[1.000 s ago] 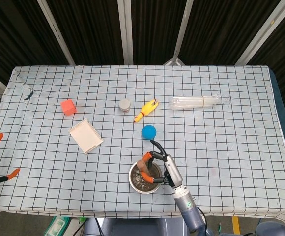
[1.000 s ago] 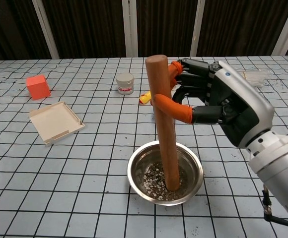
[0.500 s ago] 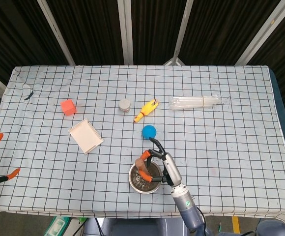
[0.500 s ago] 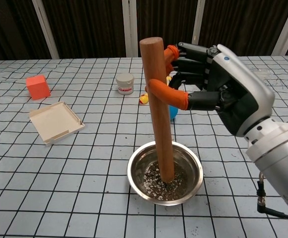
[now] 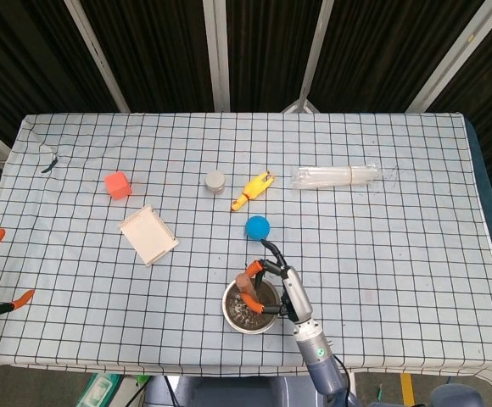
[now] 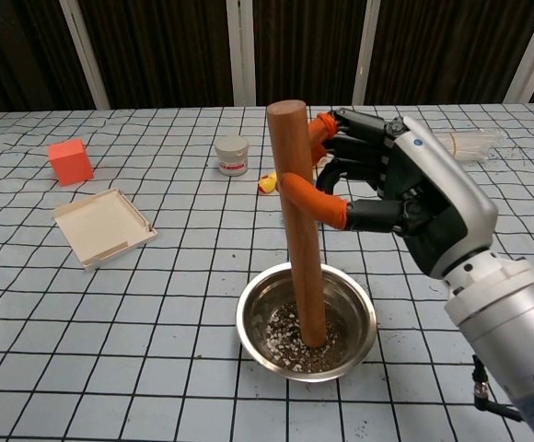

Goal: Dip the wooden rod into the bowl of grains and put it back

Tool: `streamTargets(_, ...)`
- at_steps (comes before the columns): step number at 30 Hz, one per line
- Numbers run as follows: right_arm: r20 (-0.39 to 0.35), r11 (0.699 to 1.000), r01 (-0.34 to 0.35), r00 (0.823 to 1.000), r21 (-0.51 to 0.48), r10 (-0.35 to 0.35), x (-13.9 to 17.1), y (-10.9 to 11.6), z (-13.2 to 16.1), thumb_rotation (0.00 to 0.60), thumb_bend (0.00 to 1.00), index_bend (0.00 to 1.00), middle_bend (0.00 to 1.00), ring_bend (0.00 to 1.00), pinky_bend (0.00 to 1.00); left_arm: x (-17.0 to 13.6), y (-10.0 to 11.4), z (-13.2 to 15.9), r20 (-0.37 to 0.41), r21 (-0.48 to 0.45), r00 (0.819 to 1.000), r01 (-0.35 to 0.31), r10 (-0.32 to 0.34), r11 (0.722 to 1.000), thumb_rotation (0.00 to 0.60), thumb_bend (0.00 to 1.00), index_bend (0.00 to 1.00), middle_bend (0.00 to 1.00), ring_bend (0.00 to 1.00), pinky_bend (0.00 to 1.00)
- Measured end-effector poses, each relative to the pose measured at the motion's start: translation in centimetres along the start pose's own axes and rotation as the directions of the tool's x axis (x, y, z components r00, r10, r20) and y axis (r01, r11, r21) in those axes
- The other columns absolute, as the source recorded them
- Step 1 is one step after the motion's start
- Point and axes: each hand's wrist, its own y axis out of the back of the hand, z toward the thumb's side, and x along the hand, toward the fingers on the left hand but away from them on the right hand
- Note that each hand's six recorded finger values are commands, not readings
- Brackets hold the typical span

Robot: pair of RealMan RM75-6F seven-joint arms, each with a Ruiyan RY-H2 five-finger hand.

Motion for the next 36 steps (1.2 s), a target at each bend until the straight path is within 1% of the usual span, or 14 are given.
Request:
streamTargets(4, 0.000, 1.000, 0.006, 1.000, -0.006, -0.006, -0.1, 0.2, 0.0, 0.600, 0.60, 0.73, 0.64, 0.65, 0.10, 0.0, 0.0, 0.0, 0.001, -0.002, 1.000, 0.001, -0.001, 1.000, 0.600, 0.06, 0.00, 0.00, 0.00, 0.00)
streamTargets(7, -0.014, 1.000, 0.006, 1.000, -0.008, -0.006, -0.3, 0.2, 0.4, 0.600, 0.60, 0.73, 0.64, 0.65, 0.10, 0.0, 0.0, 0.1, 0.002, -0.004, 1.000, -0.001, 0.001, 1.000, 0.600, 0.06, 0.00, 0.00, 0.00, 0.00)
streamTargets(14, -0.070, 1.000, -0.003, 0.998, -0.002, 0.003, -0.9, 0.3, 2.6, 0.600, 0.60, 0.73, 0.64, 0.65, 0.10, 0.0, 0.1, 0.0, 0.001, -0.007, 1.000, -0.004, 0.004, 1.000, 0.600, 0.06, 0.00, 0.00, 0.00, 0.00)
streamTargets(19, -0.101, 1.000, 0.009, 0.995, 0.027, -0.006, -1.5, 1.4, 4.2, 0.600, 0.60, 0.73, 0.64, 0.65, 0.10, 0.0, 0.1, 0.0, 0.003, -0.008, 1.000, -0.002, 0.002, 1.000, 0.600, 0.06, 0.00, 0.00, 0.00, 0.00)
streamTargets(25, -0.140, 0.993, 0.047, 0.990, 0.112, -0.031, -2.7, 4.5, 6.1, 0.600, 0.60, 0.73, 0.64, 0.65, 0.10, 0.0, 0.2, 0.0, 0.006, -0.010, 1.000, -0.003, 0.004, 1.000, 0.600, 0.06, 0.00, 0.00, 0.00, 0.00)
streamTargets(28, -0.151, 0.983, 0.075, 0.987, 0.168, -0.050, -3.3, 6.5, 6.7, 0.600, 0.60, 0.73, 0.64, 0.65, 0.10, 0.0, 0.2, 0.0, 0.006, -0.011, 1.000, -0.004, 0.004, 1.000, 0.600, 0.06, 0.00, 0.00, 0.00, 0.00)
streamTargets(31, -0.148, 0.966, 0.101, 0.987, 0.238, -0.067, -3.7, 8.8, 6.8, 0.600, 0.60, 0.73, 0.64, 0.65, 0.10, 0.0, 0.2, 0.1, 0.006, -0.010, 1.000, -0.006, 0.006, 1.000, 0.600, 0.06, 0.00, 0.00, 0.00, 0.00)
streamTargets(34, -0.129, 0.932, 0.118, 0.989, 0.342, -0.077, -3.8, 11.4, 6.3, 0.600, 0.60, 0.73, 0.64, 0.65, 0.10, -0.1, 0.2, 0.1, 0.004, -0.010, 1.000, -0.007, 0.007, 1.000, 0.600, 0.06, 0.00, 0.00, 0.00, 0.00)
streamTargets(36, -0.105, 0.890, 0.117, 0.991, 0.440, -0.079, -3.7, 13.6, 5.4, 0.600, 0.60, 0.73, 0.64, 0.65, 0.10, -0.1, 0.2, 0.1, 0.004, -0.009, 1.000, -0.008, 0.008, 1.000, 0.600, 0.06, 0.00, 0.00, 0.00, 0.00)
